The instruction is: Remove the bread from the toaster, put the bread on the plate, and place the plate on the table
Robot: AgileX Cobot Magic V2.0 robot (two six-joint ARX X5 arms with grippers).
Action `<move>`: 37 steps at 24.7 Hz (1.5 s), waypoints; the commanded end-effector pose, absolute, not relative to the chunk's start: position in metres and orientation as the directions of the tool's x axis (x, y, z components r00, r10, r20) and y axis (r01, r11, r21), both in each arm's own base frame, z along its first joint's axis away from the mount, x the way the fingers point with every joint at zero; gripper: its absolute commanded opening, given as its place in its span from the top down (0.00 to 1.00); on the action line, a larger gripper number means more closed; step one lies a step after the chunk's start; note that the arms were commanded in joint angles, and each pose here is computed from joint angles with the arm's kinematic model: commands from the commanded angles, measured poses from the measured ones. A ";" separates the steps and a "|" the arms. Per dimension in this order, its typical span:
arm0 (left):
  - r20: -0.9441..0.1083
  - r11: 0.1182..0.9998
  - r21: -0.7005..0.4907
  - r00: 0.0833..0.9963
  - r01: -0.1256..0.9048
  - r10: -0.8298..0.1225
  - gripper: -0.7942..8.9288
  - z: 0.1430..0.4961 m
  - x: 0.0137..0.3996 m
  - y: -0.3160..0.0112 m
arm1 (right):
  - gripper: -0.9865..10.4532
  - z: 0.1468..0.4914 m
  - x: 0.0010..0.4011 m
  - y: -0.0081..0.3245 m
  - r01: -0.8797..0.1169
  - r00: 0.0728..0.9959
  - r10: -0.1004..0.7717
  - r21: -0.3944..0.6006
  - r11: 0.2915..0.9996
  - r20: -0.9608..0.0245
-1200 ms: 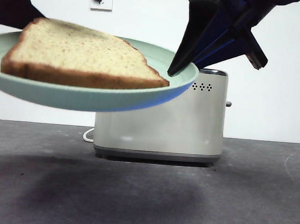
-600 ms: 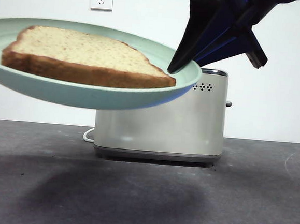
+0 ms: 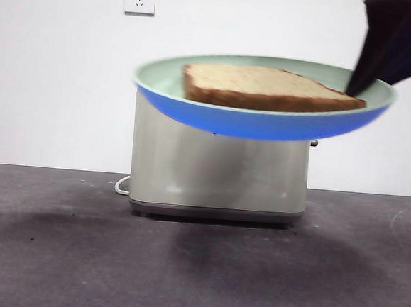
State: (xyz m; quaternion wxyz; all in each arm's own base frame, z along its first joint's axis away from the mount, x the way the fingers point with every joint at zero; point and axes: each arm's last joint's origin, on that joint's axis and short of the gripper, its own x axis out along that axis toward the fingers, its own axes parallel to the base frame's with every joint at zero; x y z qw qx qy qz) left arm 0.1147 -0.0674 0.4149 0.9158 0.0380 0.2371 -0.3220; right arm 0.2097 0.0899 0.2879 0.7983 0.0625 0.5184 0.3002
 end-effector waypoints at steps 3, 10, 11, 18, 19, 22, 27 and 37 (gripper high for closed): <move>-0.443 0.808 0.004 0.725 0.590 -0.527 0.93 0.417 0.110 -0.062 | 0.93 0.284 0.218 0.065 -0.322 0.311 0.502 0.407 0.855 -0.807; -0.444 0.816 0.031 0.740 0.577 -0.506 0.93 0.417 0.110 -0.062 | 0.93 0.256 0.234 0.049 -0.209 0.213 0.368 0.326 0.922 -0.905; -0.444 0.816 0.031 0.739 0.577 -0.506 0.93 0.417 0.110 -0.062 | 0.93 0.253 0.237 0.049 -0.204 0.203 0.365 0.325 0.923 -0.909; -0.449 0.813 0.027 0.733 0.582 -0.511 0.93 0.416 0.110 -0.062 | 0.93 0.223 0.258 0.051 -0.177 0.118 0.350 0.327 0.928 -0.929; -0.451 0.812 0.026 0.732 0.582 -0.510 0.93 0.416 0.110 -0.062 | 0.93 0.219 0.261 0.051 -0.177 0.105 0.348 0.327 0.928 -0.932; -0.459 0.812 0.025 0.729 0.582 -0.508 0.93 0.415 0.109 -0.062 | 0.93 0.206 0.268 0.050 -0.172 0.076 0.342 0.326 0.930 -0.936; -0.471 0.813 0.023 0.723 0.582 -0.505 0.93 0.414 0.109 -0.061 | 0.93 0.189 0.279 0.046 -0.157 0.055 0.337 0.326 0.932 -0.940; -0.472 0.813 0.020 0.723 0.581 -0.505 0.93 0.414 0.109 -0.061 | 0.93 0.159 0.288 0.036 -0.126 0.004 0.328 0.325 0.937 -0.945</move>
